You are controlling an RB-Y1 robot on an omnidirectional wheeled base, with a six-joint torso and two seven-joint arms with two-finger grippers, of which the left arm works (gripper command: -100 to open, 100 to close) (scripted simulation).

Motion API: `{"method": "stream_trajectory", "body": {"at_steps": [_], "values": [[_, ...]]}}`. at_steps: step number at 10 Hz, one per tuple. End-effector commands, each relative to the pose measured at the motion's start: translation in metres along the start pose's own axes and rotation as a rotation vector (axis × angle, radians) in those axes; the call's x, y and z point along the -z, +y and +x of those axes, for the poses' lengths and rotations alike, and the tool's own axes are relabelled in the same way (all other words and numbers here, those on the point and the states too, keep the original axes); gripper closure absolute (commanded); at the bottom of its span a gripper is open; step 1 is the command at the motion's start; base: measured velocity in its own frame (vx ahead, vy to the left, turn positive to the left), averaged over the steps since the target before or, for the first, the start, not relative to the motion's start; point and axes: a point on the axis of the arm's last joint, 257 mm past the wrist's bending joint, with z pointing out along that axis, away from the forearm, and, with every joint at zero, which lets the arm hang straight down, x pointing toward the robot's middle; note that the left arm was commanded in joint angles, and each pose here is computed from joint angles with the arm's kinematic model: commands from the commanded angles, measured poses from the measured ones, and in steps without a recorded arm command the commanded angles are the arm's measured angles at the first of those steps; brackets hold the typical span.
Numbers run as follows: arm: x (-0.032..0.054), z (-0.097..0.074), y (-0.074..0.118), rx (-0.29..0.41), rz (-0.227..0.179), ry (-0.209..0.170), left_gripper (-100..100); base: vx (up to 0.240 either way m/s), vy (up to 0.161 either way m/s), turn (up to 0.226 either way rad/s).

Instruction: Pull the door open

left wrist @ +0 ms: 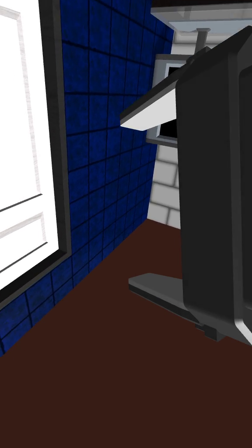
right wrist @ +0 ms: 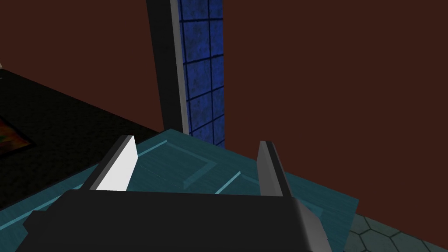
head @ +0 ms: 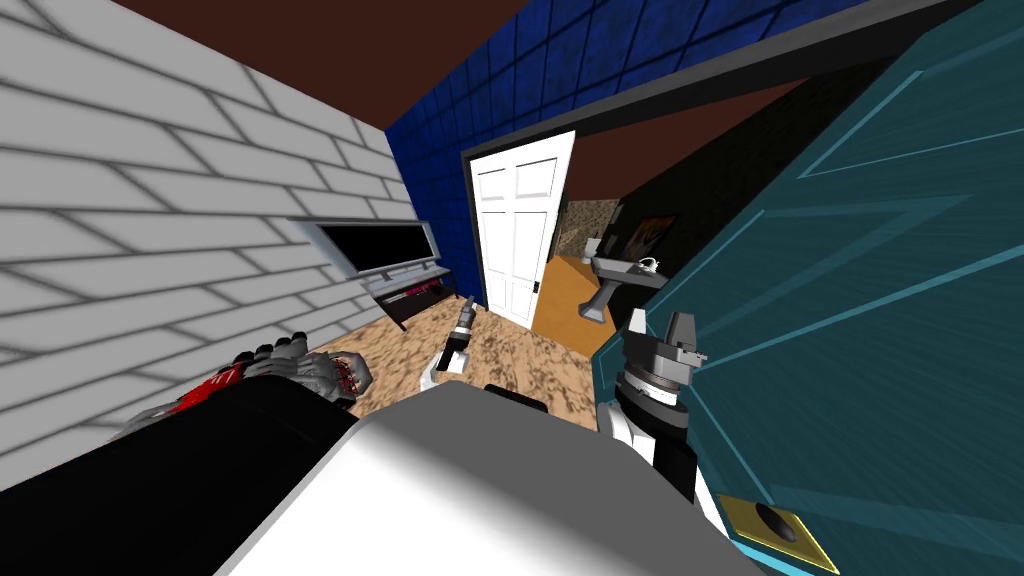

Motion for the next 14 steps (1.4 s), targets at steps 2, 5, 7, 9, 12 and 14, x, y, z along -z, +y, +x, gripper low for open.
{"method": "stream_trajectory", "body": {"at_steps": [2, 5, 7, 9, 12, 14], "values": [[0.0006, 0.004, 0.021, 0.018, -0.027, 0.008, -100, 0.099, -0.02, -0.096], [0.0017, 0.009, 0.046, 0.039, -0.061, 0.016, -100, 0.114, -0.025, -0.108], [0.0011, 0.012, 0.059, 0.052, -0.075, 0.019, -100, 0.092, -0.034, -0.109], [0.0035, 0.014, 0.071, 0.058, -0.095, 0.022, -100, 0.068, -0.009, -0.046], [0.0061, 0.018, 0.095, 0.077, -0.13, 0.026, -100, 0.095, -0.015, -0.109], [0.0064, 0.02, 0.108, 0.09, -0.146, 0.027, -100, 0.109, -0.016, -0.103]]}}
